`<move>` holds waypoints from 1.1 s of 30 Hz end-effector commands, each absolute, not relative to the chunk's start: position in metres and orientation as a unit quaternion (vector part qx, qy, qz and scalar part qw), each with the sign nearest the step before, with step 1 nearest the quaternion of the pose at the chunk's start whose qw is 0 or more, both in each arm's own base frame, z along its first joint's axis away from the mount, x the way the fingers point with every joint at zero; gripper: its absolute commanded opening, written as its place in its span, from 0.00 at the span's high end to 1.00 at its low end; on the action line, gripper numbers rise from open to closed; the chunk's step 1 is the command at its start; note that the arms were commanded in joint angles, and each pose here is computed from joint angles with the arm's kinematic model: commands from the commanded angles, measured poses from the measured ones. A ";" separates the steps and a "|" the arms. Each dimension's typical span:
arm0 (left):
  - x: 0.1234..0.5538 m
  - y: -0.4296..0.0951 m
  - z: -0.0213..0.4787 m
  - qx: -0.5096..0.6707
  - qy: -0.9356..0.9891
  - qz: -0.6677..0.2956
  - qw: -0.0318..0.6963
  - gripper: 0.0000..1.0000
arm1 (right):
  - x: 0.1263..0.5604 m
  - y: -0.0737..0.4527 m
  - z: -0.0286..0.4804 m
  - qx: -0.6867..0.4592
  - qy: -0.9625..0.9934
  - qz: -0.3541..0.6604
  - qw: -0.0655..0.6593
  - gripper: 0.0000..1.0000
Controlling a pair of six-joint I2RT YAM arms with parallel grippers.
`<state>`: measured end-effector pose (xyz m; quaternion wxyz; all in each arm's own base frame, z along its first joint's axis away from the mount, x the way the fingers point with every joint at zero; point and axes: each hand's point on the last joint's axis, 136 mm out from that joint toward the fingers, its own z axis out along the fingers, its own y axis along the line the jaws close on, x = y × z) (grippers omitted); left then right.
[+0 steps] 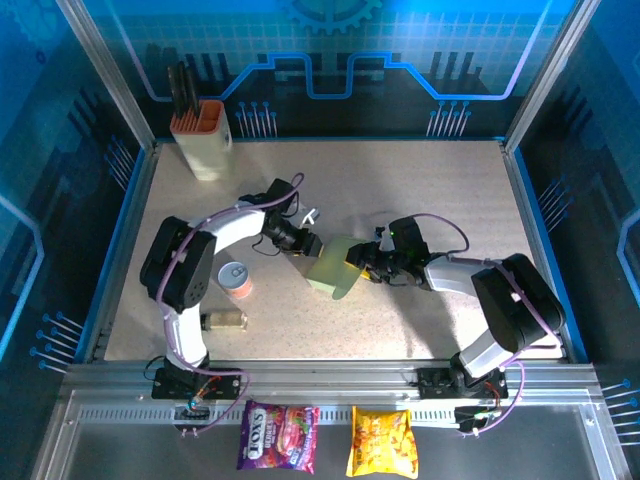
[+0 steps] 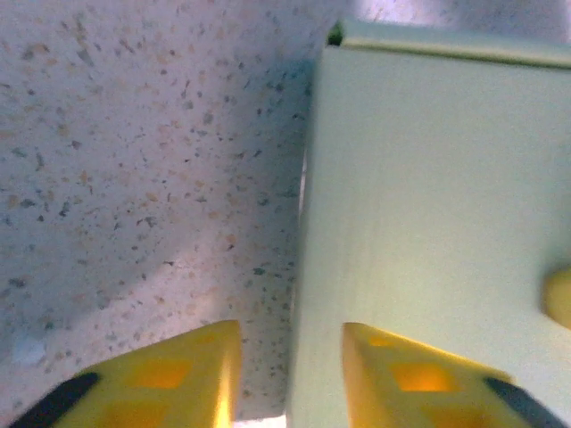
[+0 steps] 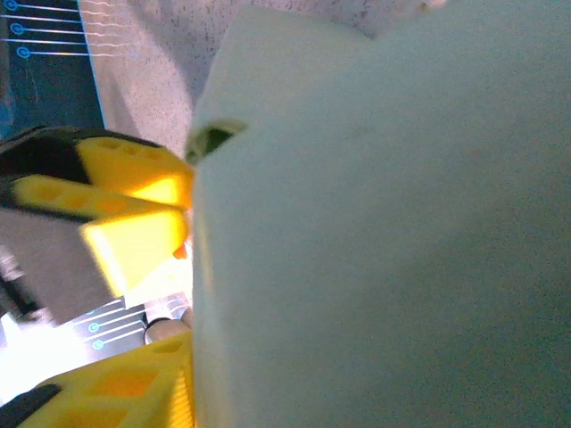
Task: Fold the paper box
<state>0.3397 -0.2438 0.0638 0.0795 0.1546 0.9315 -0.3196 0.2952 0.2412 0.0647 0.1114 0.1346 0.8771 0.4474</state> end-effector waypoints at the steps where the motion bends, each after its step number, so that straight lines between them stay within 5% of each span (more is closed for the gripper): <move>1: 0.348 -0.248 0.118 0.195 0.903 -0.335 0.184 0.56 | 0.292 0.239 0.072 0.138 0.886 0.430 0.109 0.51; 10: 0.301 -0.285 0.182 0.373 0.775 -0.349 0.372 0.41 | 0.294 0.217 0.092 0.207 0.888 0.400 0.096 0.55; 16: 0.264 -0.302 0.182 0.463 0.689 -0.323 0.454 0.21 | 0.292 0.195 0.113 0.259 0.894 0.352 0.104 0.53; 33: 0.253 -0.346 0.129 0.472 0.650 -0.198 0.562 0.15 | 0.286 0.180 0.120 0.339 0.879 0.322 0.094 0.57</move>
